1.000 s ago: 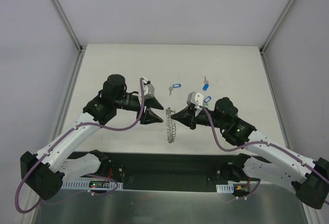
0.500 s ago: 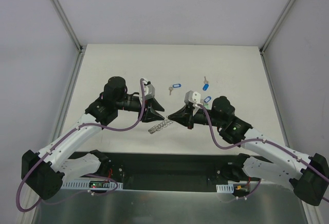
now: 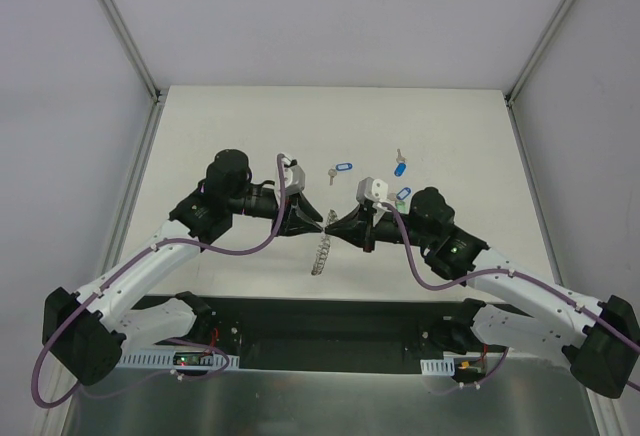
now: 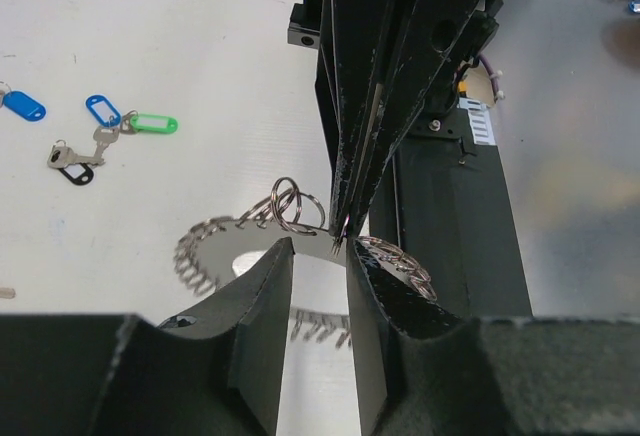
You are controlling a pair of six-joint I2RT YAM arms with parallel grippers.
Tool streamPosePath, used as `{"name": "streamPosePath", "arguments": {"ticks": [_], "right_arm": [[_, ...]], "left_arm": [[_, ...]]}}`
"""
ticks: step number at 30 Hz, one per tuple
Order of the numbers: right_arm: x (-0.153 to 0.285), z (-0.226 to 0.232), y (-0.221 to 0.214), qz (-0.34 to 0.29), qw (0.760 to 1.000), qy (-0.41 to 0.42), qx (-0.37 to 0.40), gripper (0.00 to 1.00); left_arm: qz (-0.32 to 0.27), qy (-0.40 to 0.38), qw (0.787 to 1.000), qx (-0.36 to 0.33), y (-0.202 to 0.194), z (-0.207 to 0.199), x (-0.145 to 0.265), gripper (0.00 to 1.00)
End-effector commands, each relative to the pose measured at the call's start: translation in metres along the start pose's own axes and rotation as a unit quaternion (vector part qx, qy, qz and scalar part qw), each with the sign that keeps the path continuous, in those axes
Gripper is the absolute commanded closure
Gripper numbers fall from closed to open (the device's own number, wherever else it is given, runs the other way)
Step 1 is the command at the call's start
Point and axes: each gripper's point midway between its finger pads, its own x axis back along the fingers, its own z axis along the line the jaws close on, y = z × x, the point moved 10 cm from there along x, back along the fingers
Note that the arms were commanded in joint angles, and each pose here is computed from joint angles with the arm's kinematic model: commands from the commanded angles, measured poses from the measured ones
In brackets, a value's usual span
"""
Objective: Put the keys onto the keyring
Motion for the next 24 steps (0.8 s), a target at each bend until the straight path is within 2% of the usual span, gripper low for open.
{"name": "streamPosePath", "arguments": {"ticks": [1, 12, 24], "right_arm": [[-0.0046, 0.0028, 0.0287, -0.059, 0.998, 0.022, 0.032, 0.99], [-0.0048, 0.004, 0.0307, -0.063, 0.997, 0.02, 0.032, 0.99], [-0.0001, 0.005, 0.032, -0.073, 0.997, 0.007, 0.034, 0.99]], "left_arm": [[-0.007, -0.022, 1.0, -0.01, 0.002, -0.0019, -0.0051, 0.73], [-0.002, -0.026, 1.0, -0.009, -0.0016, -0.0033, -0.0086, 0.8], [0.005, -0.006, 1.0, -0.003, -0.0053, -0.0001, -0.0105, 0.78]]}}
